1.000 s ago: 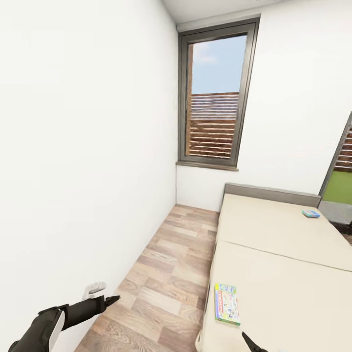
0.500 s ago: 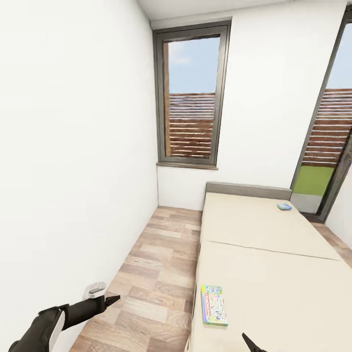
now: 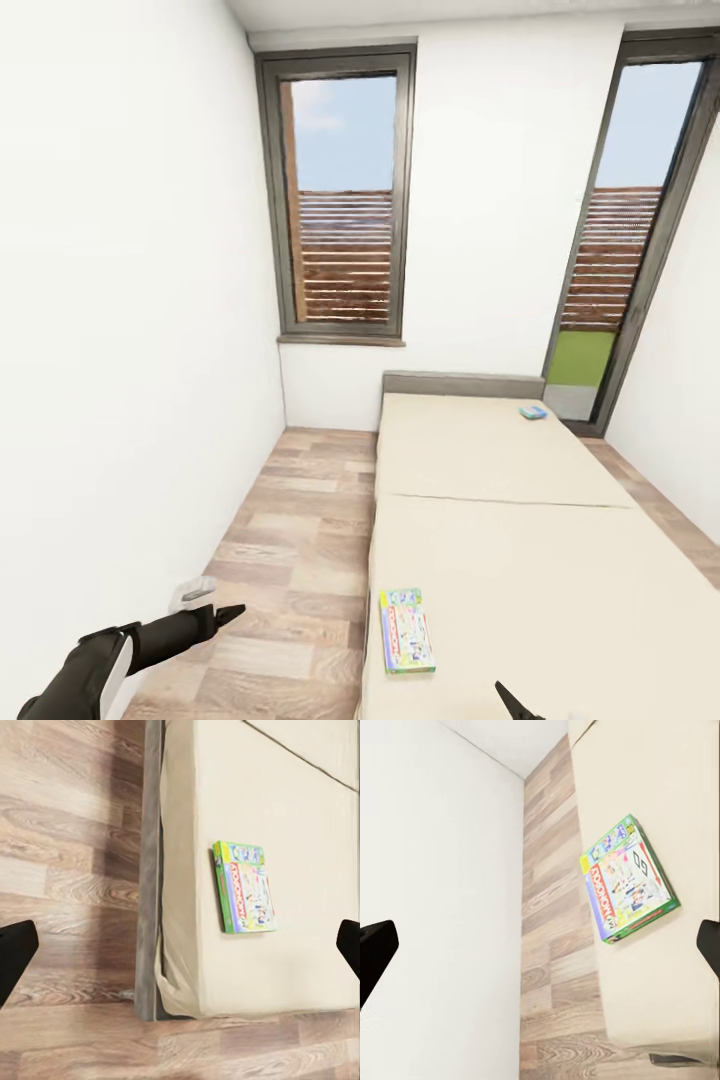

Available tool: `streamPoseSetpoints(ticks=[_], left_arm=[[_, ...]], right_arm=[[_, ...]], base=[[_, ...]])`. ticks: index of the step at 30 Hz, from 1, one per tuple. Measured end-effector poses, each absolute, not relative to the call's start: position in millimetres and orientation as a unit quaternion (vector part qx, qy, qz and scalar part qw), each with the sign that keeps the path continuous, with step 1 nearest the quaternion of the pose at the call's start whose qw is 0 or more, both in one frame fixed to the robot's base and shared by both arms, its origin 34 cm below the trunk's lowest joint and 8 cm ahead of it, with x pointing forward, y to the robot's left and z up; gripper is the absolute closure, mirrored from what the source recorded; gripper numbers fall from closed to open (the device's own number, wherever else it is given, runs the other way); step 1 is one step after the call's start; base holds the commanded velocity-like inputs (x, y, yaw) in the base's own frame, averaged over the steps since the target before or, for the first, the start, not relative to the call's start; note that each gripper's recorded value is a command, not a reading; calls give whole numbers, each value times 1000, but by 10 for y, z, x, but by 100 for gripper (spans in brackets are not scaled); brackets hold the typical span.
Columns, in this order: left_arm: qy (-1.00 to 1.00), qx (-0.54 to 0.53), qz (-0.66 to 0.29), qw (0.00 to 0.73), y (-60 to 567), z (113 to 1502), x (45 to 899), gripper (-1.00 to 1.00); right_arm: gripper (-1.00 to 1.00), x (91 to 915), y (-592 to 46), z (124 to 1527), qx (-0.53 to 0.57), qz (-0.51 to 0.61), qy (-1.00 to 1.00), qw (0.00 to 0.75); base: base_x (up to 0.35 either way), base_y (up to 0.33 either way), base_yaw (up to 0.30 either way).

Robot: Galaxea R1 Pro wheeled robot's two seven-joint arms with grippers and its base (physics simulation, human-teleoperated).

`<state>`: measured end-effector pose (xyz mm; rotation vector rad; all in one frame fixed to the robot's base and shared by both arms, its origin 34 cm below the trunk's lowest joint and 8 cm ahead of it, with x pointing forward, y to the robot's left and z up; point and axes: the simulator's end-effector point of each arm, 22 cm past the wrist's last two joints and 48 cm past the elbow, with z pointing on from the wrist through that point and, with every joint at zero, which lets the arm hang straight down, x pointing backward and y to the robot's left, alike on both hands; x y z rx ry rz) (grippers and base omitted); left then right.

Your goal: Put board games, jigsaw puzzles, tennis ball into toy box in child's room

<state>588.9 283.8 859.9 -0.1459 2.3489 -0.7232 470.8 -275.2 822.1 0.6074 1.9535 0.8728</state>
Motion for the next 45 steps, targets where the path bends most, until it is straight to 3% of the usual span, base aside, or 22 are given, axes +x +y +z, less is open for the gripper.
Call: streamPoseSetpoints(ticks=[15, 45], left_arm=[[900, -56, -276, 334, 2841, 8600, 5892, -100], [899, -56, -278, 333, 2806, 8598, 5891, -100]], right_arm=[[-100, 4712, -2748, 8223, 244, 351, 788, 443], [-100, 4718, -2734, 8215, 243, 347, 789, 445]], base=[[167, -104, -245], [35, -139, -10]])
